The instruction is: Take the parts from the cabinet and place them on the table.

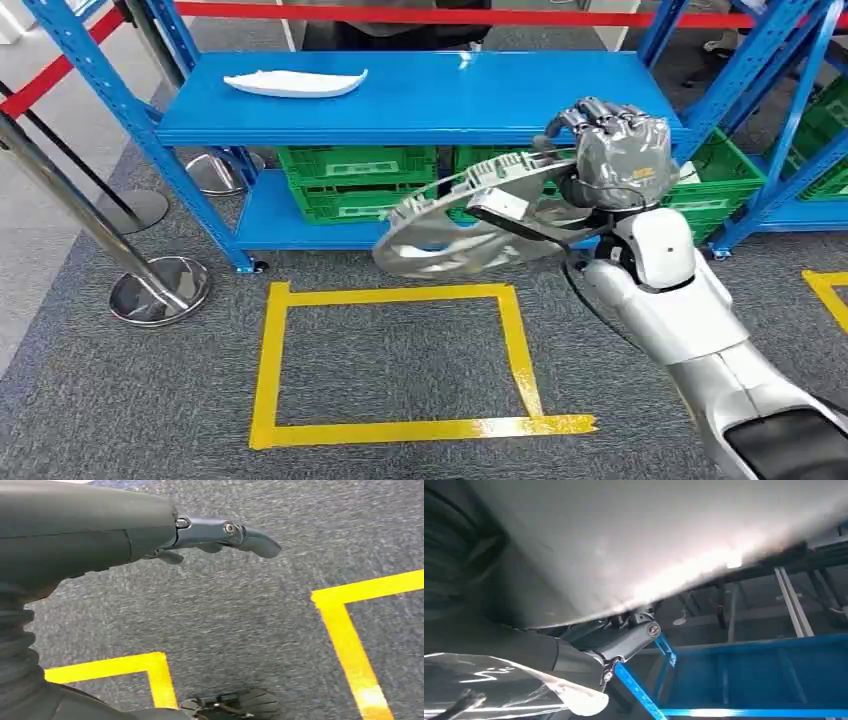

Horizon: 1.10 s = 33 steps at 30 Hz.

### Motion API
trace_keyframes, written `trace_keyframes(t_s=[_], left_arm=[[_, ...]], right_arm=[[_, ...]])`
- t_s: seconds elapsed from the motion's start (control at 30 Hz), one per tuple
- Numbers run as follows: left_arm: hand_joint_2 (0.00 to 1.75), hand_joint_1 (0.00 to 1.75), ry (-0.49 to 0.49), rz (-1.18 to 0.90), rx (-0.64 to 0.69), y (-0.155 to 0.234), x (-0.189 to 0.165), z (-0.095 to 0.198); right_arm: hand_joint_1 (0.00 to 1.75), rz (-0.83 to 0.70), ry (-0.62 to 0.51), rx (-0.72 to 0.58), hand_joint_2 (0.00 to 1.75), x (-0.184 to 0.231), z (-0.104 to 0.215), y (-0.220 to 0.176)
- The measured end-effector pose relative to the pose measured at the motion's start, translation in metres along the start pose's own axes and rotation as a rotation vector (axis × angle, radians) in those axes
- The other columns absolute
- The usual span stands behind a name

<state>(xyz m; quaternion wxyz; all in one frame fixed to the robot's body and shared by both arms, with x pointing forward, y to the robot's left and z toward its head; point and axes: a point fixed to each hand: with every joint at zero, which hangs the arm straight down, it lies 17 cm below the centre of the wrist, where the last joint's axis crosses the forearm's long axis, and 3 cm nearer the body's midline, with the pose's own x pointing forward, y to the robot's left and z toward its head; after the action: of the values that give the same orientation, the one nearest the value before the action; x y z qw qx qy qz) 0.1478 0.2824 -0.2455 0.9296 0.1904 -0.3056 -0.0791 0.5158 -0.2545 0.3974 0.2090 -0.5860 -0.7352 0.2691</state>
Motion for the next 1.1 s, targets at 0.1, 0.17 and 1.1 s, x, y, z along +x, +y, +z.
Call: trace_keyframes(t_s=[0.1,0.17,1.1], left_arm=[[1.75,0.00,-0.001,-0.001,0.002,0.001,0.000,-0.001],[1.75,0.00,0.001,-0.001,0.000,0.000,-0.001,0.000],[1.75,0.00,-0.020,0.000,-0.006,-0.002,0.002,0.002]], right_arm=[[1.75,0.000,-0.003,-0.003,1.75,0.001,-0.001,-0.001],[1.75,0.000,-0.002,-0.002,1.75,0.001,-0.001,-0.001],[1.75,0.001,-0.003,0.039,1.75,-0.003,0.005,0.007]])
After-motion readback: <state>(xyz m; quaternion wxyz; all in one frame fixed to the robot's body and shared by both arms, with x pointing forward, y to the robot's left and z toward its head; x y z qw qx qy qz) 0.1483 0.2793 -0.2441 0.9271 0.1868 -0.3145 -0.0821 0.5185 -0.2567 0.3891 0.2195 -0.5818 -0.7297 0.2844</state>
